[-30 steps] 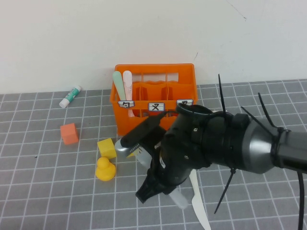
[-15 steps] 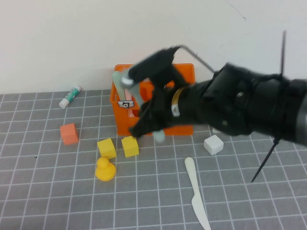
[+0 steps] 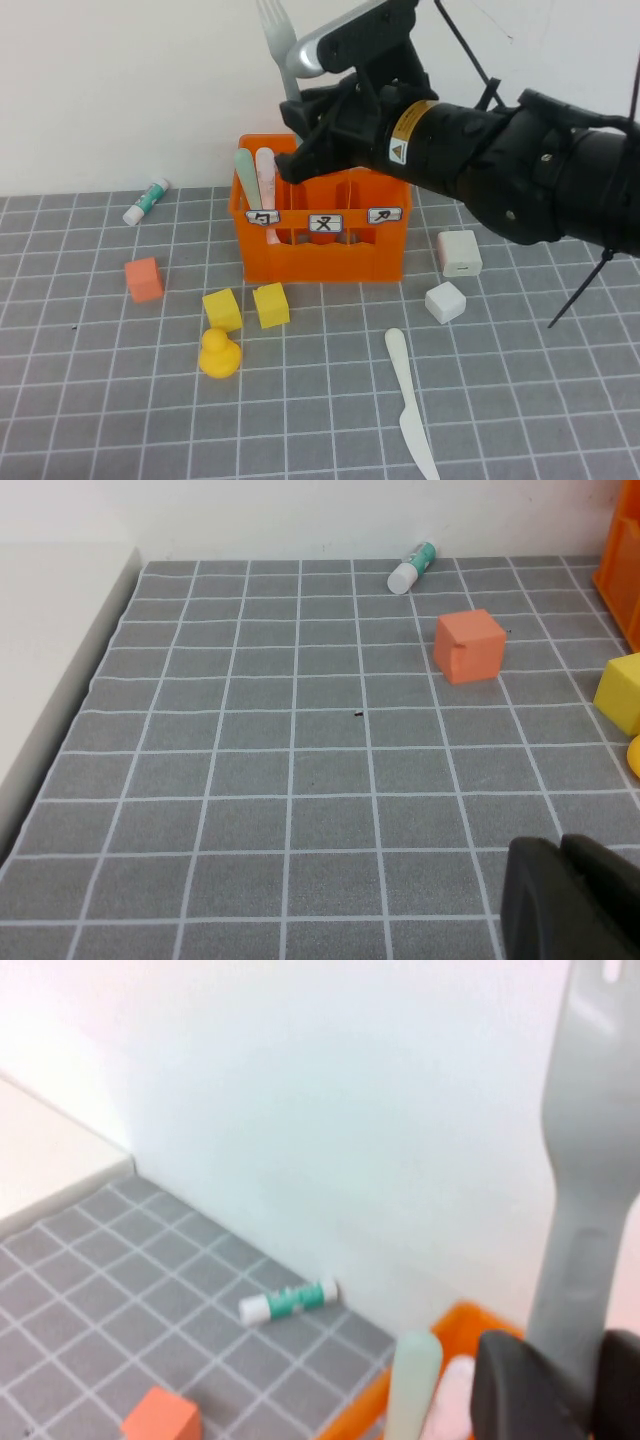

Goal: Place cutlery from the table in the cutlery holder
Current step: Place the fork on the box

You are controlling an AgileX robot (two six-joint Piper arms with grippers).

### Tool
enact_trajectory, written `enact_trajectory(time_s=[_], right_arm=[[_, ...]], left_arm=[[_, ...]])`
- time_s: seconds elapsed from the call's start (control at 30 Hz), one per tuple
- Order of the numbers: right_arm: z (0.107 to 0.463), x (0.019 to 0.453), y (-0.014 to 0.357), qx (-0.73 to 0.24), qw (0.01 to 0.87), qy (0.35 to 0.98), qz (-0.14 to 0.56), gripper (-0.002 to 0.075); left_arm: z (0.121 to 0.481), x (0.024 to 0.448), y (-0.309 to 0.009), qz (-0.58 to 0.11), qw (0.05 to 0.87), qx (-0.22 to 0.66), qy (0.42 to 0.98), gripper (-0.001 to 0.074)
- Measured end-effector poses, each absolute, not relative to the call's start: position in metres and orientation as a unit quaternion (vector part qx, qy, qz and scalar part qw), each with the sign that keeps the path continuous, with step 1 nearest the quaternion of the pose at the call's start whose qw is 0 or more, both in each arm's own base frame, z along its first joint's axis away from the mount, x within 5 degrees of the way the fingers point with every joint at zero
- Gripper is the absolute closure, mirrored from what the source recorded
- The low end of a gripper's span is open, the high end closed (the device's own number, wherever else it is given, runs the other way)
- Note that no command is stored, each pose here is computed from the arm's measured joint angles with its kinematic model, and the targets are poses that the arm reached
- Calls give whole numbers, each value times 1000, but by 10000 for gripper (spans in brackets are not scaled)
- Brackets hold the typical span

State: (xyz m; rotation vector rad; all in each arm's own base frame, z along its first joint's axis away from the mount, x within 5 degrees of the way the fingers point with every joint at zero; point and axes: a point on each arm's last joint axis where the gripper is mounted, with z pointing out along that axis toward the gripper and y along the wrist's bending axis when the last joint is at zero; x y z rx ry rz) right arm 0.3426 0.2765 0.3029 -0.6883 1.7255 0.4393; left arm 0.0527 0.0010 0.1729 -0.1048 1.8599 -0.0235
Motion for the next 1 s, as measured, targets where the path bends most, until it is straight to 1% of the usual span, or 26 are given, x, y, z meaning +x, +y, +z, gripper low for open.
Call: enact_trajectory(time_s=[0.33, 0.43, 0.73, 0.87, 1.0], right_arm=[[273, 367, 281, -285, 622, 698, 211, 575], [261, 375, 280, -262, 619, 707, 219, 575], [212, 398, 275, -243, 621, 719, 196, 575], [198, 400, 276, -242, 617, 723, 193, 575], [194, 402, 275, -244, 620, 724, 177, 567]], left_arm=[[173, 53, 1, -10, 597, -45, 801, 736], [173, 53, 1, -10, 597, -45, 801, 736], [173, 53, 1, -10, 597, -45, 801, 736], [173, 53, 1, -10, 596, -44, 802, 736], [173, 53, 1, -10, 596, -44, 802, 736]])
